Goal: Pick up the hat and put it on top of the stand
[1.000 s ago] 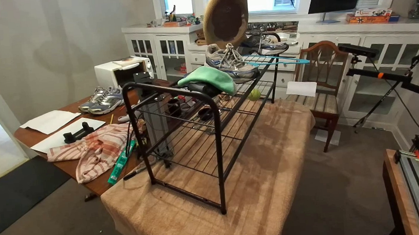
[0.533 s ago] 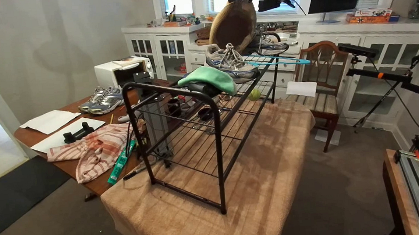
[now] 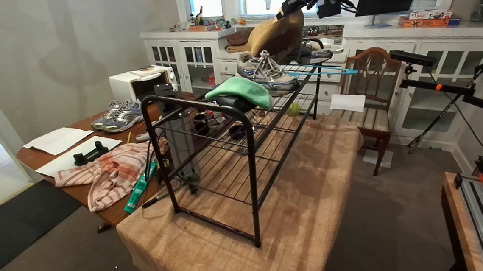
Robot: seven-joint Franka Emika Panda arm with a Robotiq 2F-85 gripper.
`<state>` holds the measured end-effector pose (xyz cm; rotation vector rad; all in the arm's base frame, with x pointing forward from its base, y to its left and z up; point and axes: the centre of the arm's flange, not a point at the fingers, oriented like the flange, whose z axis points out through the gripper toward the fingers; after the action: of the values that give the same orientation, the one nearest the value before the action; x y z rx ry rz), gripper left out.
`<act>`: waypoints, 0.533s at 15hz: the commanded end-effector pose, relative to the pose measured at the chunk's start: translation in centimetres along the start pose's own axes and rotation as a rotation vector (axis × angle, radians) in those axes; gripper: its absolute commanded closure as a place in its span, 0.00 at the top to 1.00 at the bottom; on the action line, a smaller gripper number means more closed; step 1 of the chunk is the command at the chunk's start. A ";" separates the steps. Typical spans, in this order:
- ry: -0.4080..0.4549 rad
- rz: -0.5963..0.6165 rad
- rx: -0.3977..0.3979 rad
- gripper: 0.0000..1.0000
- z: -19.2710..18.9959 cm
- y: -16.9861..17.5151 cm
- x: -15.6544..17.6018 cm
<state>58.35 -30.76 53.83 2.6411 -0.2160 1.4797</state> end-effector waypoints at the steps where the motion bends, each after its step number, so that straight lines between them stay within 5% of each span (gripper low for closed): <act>1: -0.096 0.019 -0.011 0.01 -2.6 -1.4 0.4; 8: -0.300 0.122 -0.088 0.01 -3.8 -1.5 0.3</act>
<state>55.28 -29.63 55.76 2.7357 -0.3660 1.2183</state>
